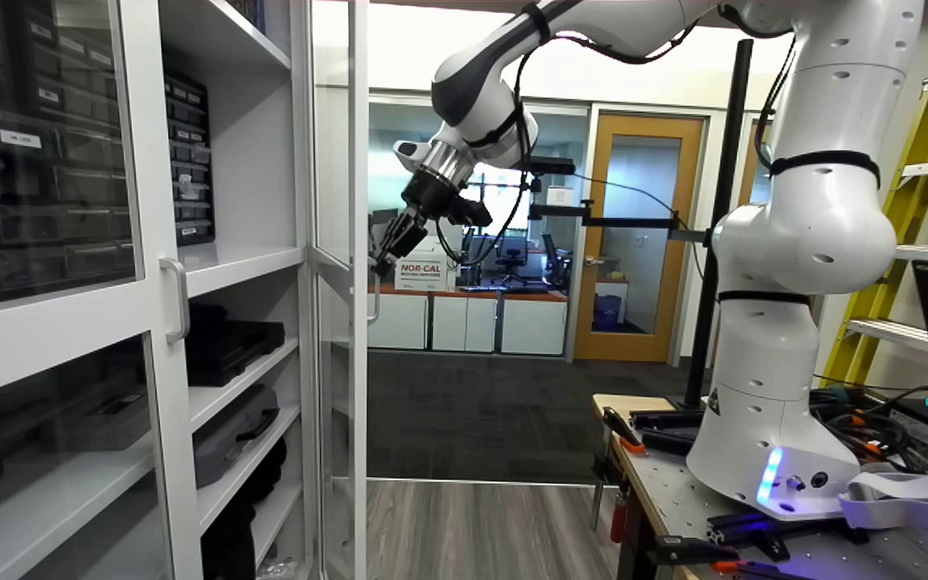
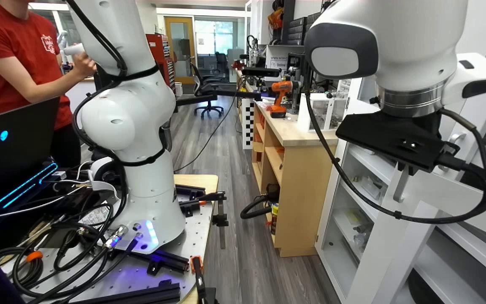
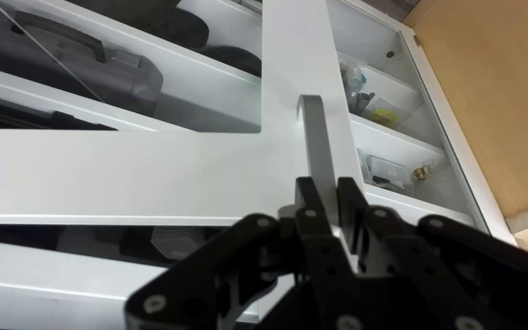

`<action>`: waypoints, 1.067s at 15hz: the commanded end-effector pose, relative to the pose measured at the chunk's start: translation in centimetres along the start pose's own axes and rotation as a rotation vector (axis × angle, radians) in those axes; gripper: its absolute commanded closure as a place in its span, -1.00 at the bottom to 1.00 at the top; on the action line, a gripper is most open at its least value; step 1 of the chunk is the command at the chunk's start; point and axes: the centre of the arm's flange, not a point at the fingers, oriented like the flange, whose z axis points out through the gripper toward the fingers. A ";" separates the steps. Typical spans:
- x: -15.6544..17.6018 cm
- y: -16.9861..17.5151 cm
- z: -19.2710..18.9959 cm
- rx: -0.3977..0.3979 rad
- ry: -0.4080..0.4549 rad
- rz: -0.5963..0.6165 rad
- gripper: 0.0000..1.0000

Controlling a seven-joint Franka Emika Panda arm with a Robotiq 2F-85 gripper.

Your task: Close the door of the cabinet

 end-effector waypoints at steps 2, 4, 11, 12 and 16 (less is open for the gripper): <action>2.9 0.6 1.5 -0.056 0.035 0.053 0.91; 4.2 0.8 2.3 -0.057 0.045 0.050 0.91; 9.1 1.5 5.8 -0.052 0.084 0.053 0.91; 9.9 1.7 6.5 -0.052 0.088 0.055 0.91; 13.1 2.3 8.9 -0.056 0.102 0.069 0.91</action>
